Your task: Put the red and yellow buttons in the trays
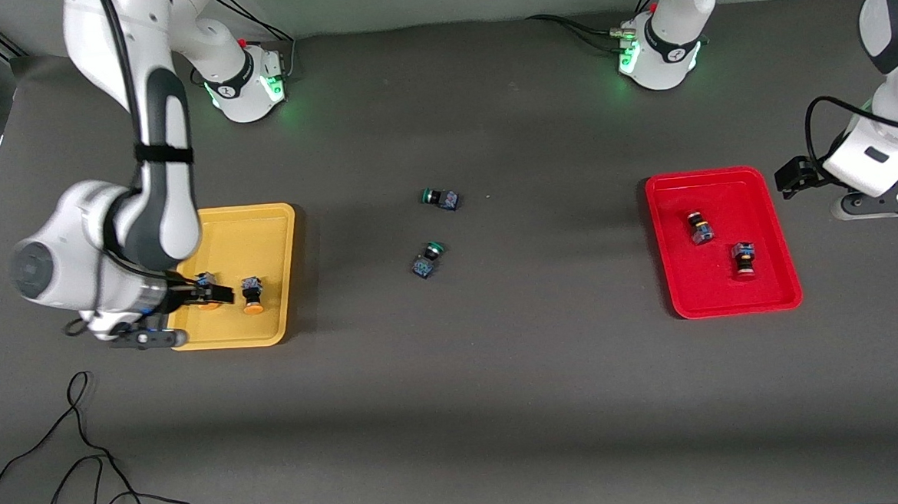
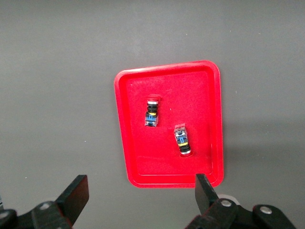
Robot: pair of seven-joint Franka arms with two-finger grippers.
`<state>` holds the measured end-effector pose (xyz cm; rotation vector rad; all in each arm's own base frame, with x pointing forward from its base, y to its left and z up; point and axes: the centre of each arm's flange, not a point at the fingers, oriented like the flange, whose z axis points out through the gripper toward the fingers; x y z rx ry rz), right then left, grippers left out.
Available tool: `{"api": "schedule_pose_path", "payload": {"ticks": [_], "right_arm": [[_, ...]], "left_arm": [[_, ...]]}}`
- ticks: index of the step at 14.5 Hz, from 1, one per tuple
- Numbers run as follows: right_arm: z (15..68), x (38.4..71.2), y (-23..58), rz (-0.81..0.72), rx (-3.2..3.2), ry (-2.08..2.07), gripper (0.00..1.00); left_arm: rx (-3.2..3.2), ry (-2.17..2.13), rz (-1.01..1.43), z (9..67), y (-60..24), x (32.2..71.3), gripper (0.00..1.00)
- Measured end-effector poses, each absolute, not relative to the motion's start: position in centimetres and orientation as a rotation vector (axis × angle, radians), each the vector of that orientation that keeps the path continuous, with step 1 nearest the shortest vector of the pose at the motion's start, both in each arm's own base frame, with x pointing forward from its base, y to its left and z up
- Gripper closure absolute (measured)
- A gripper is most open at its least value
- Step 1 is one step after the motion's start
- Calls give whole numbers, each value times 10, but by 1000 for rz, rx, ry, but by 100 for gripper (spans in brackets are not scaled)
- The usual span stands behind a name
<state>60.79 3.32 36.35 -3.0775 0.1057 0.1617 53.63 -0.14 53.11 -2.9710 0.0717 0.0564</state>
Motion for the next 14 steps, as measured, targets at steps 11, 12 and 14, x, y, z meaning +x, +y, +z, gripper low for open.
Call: {"api": "schedule_pose_path", "payload": {"ticks": [11,12,14], "right_arm": [[492,607,36,99,-3146,189,0],[493,608,26,118,-3142,216,0],[502,607,5,130,-3117,263,0]], "left_arm": [[-3059,113,-74,586,-11,526,0],[-3059,137,-65,590,-21,525,0],[-3056,174,-69,595,-36,523,0]]}}
